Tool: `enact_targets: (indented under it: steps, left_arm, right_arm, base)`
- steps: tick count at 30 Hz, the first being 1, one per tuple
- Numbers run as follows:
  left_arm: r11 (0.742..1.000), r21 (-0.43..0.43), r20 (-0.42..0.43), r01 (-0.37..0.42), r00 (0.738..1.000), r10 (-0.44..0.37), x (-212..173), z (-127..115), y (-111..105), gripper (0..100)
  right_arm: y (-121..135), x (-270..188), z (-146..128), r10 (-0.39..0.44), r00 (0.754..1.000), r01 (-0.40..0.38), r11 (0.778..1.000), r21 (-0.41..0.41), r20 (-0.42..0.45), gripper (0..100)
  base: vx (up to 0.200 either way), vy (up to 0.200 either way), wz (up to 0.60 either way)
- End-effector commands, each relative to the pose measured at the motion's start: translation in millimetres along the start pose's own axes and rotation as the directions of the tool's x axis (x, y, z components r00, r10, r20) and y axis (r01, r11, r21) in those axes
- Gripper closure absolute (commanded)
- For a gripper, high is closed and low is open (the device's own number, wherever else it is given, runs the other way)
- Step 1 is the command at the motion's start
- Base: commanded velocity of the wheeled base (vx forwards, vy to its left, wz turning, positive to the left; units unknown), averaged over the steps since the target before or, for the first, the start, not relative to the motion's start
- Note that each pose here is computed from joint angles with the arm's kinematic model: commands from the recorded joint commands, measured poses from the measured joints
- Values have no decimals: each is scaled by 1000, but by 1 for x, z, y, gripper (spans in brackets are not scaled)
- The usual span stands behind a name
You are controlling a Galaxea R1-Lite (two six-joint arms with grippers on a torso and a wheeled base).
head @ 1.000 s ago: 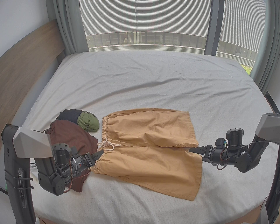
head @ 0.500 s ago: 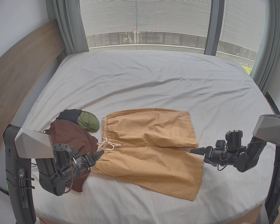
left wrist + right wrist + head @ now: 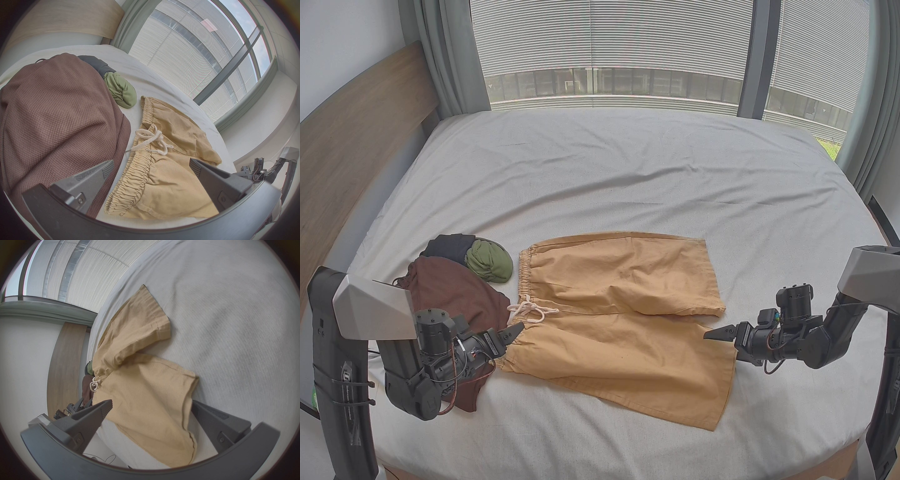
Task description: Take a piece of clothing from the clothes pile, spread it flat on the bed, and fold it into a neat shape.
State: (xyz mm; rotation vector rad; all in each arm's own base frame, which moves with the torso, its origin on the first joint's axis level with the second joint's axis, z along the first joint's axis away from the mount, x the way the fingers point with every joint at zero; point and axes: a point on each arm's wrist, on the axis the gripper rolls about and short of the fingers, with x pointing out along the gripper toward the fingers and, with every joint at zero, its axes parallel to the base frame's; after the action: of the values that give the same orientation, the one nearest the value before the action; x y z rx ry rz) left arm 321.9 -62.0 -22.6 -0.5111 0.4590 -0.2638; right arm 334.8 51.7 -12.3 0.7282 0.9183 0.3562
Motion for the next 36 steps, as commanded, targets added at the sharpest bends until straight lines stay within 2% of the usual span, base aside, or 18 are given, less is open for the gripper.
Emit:
enact_targets:
  steps: [1,5,11,16,17,25,31,36]
  left_arm:
    - [1000,-1,-3,-1,1000,1,0,-1,0,0]
    - [1000,-1,-3,-1,1000,1,0,-1,0,0]
    - [1000,0,-2,0,1000,0,0,-1,0,0]
    - [1000,0,-1,-1,1000,1,0,-1,0,0]
    - [1000,0,-1,1,1000,-1,0,0,0,0]
    - [1000,0,-3,1,1000,-1,0,-1,0,0]
    - [1000,0,-4,1,1000,-1,0,-1,0,0]
    - [1000,-1,-7,-1,1000,1,0,-2,0,0]
  right_arm:
    - [0,10,3,-19,1000,20,1000,-6,21,0]
    - [-7,22,5,-71,996,71,997,0,51,0]
    - [-5,23,12,-58,995,56,998,31,83,0]
    - [-5,22,13,-46,994,44,999,26,102,0]
    - [-4,22,14,-45,994,42,999,26,104,100]
    - [-2,21,21,-31,991,28,999,23,132,100]
    - [-2,19,30,-19,978,19,1000,-1,208,100]
    - [-4,21,31,-22,977,22,1000,1,213,100]
  base:
    - [0,0,0]
    - [0,0,0]
    - [0,0,0]
    - [0,0,0]
    - [0,0,0]
    - [0,0,0]
    - [0,0,0]
    - [0,0,0]
